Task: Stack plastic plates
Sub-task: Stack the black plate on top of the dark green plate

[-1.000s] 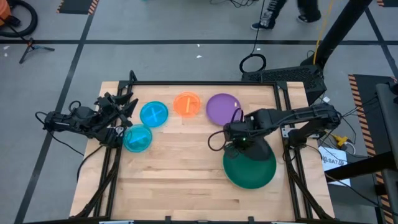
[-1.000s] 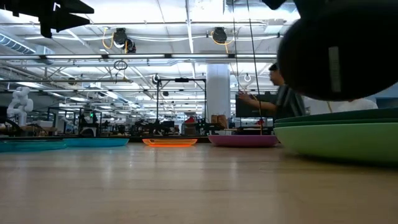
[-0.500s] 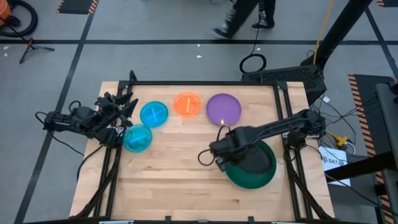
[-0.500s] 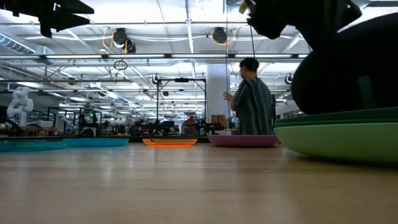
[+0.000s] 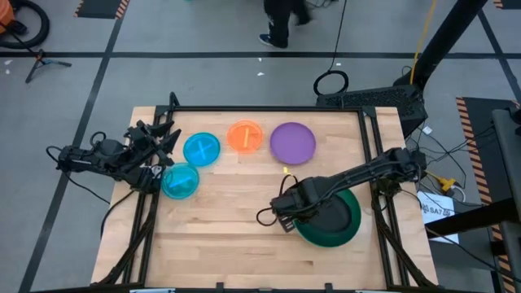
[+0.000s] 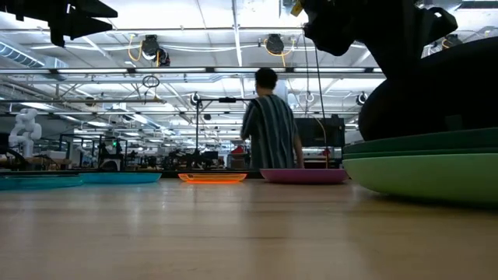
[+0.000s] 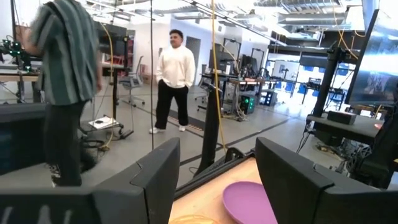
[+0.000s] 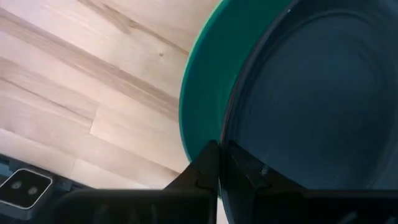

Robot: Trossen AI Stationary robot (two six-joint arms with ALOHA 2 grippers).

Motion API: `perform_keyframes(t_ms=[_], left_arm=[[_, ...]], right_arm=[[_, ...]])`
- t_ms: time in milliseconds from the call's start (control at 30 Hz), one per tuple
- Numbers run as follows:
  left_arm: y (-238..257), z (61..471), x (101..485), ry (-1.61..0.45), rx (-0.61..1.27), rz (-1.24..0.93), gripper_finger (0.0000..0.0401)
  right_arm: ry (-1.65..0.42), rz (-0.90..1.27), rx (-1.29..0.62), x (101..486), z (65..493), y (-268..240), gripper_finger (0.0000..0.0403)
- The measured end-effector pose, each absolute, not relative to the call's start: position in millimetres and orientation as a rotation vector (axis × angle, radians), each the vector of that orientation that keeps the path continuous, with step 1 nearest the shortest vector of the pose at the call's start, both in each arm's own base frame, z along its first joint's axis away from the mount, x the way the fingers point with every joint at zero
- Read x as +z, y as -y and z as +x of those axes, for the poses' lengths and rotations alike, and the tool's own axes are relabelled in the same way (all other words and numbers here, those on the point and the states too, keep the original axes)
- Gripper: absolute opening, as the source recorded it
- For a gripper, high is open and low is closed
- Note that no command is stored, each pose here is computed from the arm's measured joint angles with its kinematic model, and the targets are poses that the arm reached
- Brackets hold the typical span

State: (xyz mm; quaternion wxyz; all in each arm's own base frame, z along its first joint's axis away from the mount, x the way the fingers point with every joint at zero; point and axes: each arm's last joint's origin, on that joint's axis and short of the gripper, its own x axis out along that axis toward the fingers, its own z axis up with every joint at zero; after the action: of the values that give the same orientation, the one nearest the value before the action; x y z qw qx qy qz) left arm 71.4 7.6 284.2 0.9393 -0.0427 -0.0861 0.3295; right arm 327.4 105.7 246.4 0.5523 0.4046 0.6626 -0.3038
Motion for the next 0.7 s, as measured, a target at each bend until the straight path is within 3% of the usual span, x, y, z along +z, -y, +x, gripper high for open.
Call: perform_keyframes(t_ms=[167, 500, 700], left_arm=[[-7.6, 71.4, 284.2, 0.176, 0.673, -0.087, 0.0214], [-7.6, 71.4, 284.2, 0.176, 0.673, -0.087, 0.0214], [-7.6, 71.3, 284.3, 0.176, 0.673, -0.087, 0.0214]], right_arm=[[-1.568, 0.948, -0.708, 246.4, 328.0, -104.1, 0.0014], [-1.563, 0.938, -0.699, 246.2, 329.0, -101.7, 0.0104], [-1.553, 0.912, -0.691, 246.2, 329.8, -99.1, 0.0127]])
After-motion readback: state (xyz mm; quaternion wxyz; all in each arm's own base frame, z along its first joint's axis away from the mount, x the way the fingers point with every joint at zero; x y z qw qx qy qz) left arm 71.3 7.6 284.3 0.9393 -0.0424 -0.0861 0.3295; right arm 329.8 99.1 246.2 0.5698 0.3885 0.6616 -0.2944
